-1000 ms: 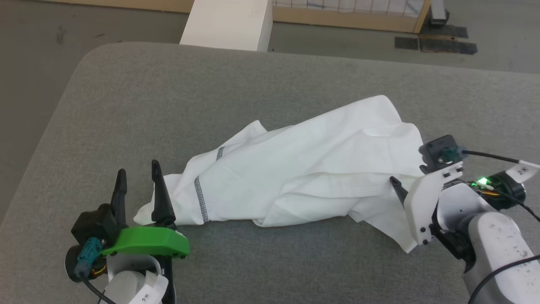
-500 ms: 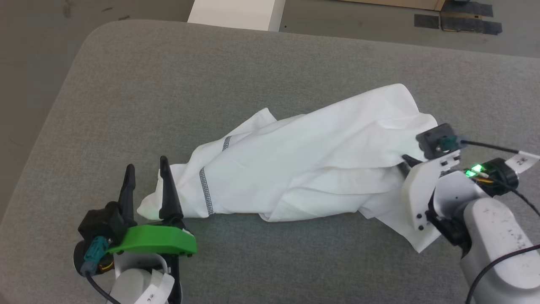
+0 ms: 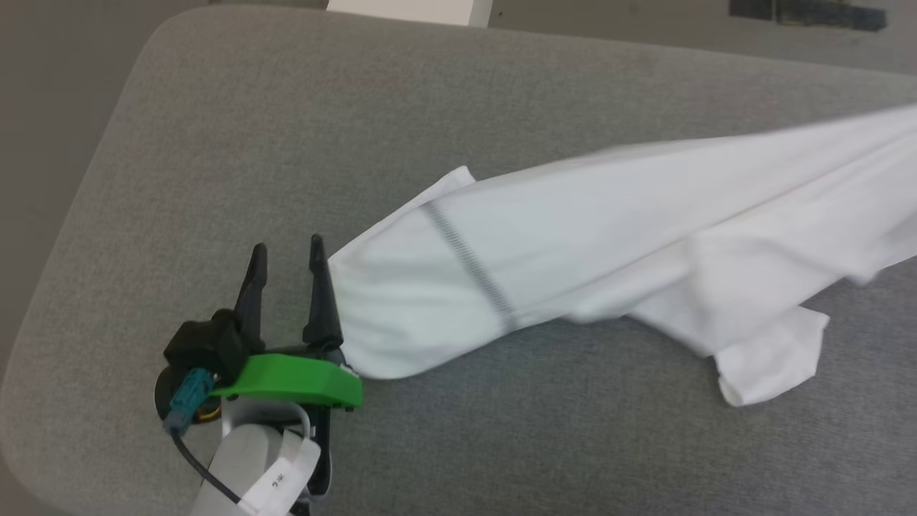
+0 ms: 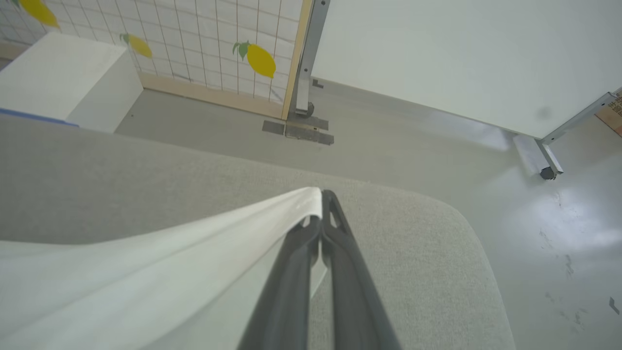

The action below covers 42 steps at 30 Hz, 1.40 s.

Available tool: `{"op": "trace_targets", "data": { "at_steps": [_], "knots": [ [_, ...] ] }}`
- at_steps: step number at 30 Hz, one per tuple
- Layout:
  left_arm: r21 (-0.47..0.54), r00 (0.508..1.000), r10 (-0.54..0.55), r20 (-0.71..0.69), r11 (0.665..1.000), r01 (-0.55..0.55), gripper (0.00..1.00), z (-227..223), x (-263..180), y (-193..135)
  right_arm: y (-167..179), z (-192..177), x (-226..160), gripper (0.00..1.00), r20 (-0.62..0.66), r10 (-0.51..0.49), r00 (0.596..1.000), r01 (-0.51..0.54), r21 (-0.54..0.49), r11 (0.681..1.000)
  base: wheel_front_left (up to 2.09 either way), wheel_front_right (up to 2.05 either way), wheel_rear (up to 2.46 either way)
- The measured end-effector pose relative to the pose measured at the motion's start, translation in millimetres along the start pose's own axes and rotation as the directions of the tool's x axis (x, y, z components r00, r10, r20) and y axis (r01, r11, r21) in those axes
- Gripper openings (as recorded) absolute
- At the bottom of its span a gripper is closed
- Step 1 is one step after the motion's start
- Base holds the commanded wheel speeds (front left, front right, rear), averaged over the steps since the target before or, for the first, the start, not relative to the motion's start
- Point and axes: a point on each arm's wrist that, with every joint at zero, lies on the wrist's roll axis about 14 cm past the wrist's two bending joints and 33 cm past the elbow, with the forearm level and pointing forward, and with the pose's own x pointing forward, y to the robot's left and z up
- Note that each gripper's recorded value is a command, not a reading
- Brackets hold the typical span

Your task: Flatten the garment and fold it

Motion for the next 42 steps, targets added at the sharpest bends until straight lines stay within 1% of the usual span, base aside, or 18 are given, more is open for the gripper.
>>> {"op": "trace_targets", "data": {
  "at_steps": [2,5,7,9,10,11,13,15,19,20,23,25,29,34,37,39,41,42],
  "knots": [
    [0.005,1.000,-0.006,-0.004,1.000,0.006,1.00,-2,4,-1,-26,30,9,0.00,0.077,-0.083,0.994,0.079,0.048,0.996,0.00,0.00,0.00],
    [0.012,1.000,-0.003,-0.017,1.000,0.003,1.00,-6,8,0,-39,60,22,0.00,0.144,-0.143,0.979,0.135,0.069,0.989,0.00,0.00,0.00],
    [0.016,1.000,0.008,-0.030,1.000,-0.007,1.00,-11,7,3,-29,56,36,0.00,0.119,-0.137,0.983,0.132,0.045,0.990,0.00,0.00,0.00],
    [0.020,0.999,0.024,-0.047,1.000,-0.023,1.00,-16,6,8,-8,34,52,0.00,0.051,-0.093,0.994,0.091,0.039,0.995,0.00,0.00,0.00],
    [0.020,0.998,0.029,-0.053,0.999,-0.028,1.00,-18,6,9,1,23,57,0.21,0.021,-0.073,0.997,0.072,0.044,0.996,0.00,0.00,0.00],
    [0.023,0.998,0.036,-0.060,0.999,-0.035,1.00,-20,5,11,13,8,62,1.00,-0.024,-0.046,0.999,0.048,0.049,0.998,0.00,0.00,0.00],
    [0.025,0.997,0.043,-0.068,0.999,-0.042,1.00,-22,3,12,30,-15,64,1.00,-0.083,-0.003,0.997,0.008,0.060,0.998,0.00,0.00,0.00],
    [0.024,0.997,0.042,-0.068,0.999,-0.040,1.00,-21,1,12,31,-19,61,1.00,-0.071,0.003,0.997,0.002,0.068,0.998,0.00,0.00,0.00],
    [0.022,0.997,0.042,-0.063,0.999,-0.041,1.00,-18,-4,13,29,8,42,1.00,0.106,0.003,0.994,-0.023,0.185,0.982,0.00,0.00,0.00],
    [0.020,0.997,0.041,-0.063,0.999,-0.040,1.00,-17,-5,14,32,12,36,1.00,0.141,0.008,0.990,-0.036,0.195,0.980,0.00,0.00,0.00],
    [0.012,0.998,0.030,-0.062,0.999,-0.029,1.00,-16,-12,12,49,12,8,1.00,0.242,0.036,0.970,-0.114,0.314,0.942,0.00,0.00,0.00],
    [0.003,0.998,0.022,-0.060,1.000,-0.022,1.00,-14,-16,10,56,8,-13,1.00,0.290,0.045,0.956,-0.154,0.365,0.918,0.00,0.00,0.00],
    [-0.017,0.998,-0.025,-0.052,1.000,0.024,1.00,-12,-19,-3,53,-17,-60,1.00,0.321,0.024,0.947,-0.163,0.415,0.895,0.00,0.00,0.00],
    [-0.039,0.993,-0.081,-0.081,0.996,0.078,1.00,-16,-21,-22,50,-64,-107,1.00,0.262,0.001,0.965,-0.126,0.463,0.877,0.00,0.00,0.00],
    [-0.064,0.979,-0.115,-0.167,0.992,0.106,1.00,-32,-25,-34,43,-85,-128,1.00,0.226,-0.019,0.974,-0.094,0.479,0.873,0.00,0.00,0.00],
    [-0.081,0.951,-0.137,-0.277,0.990,0.119,1.00,-51,-31,-44,36,-93,-139,1.00,0.213,-0.037,0.976,-0.073,0.487,0.871,0.00,0.00,0.00],
    [-0.089,0.901,-0.127,-0.415,0.991,0.099,1.00,-73,-37,-49,29,-95,-146,1.00,0.214,-0.056,0.975,-0.059,0.495,0.867,0.00,0.00,0.00],
    [-0.077,0.855,-0.127,-0.502,0.992,0.102,1.00,-88,-43,-53,26,-94,-149,1.00,0.218,-0.064,0.974,-0.054,0.496,0.867,0.00,0.00,0.00]
  ]
}}
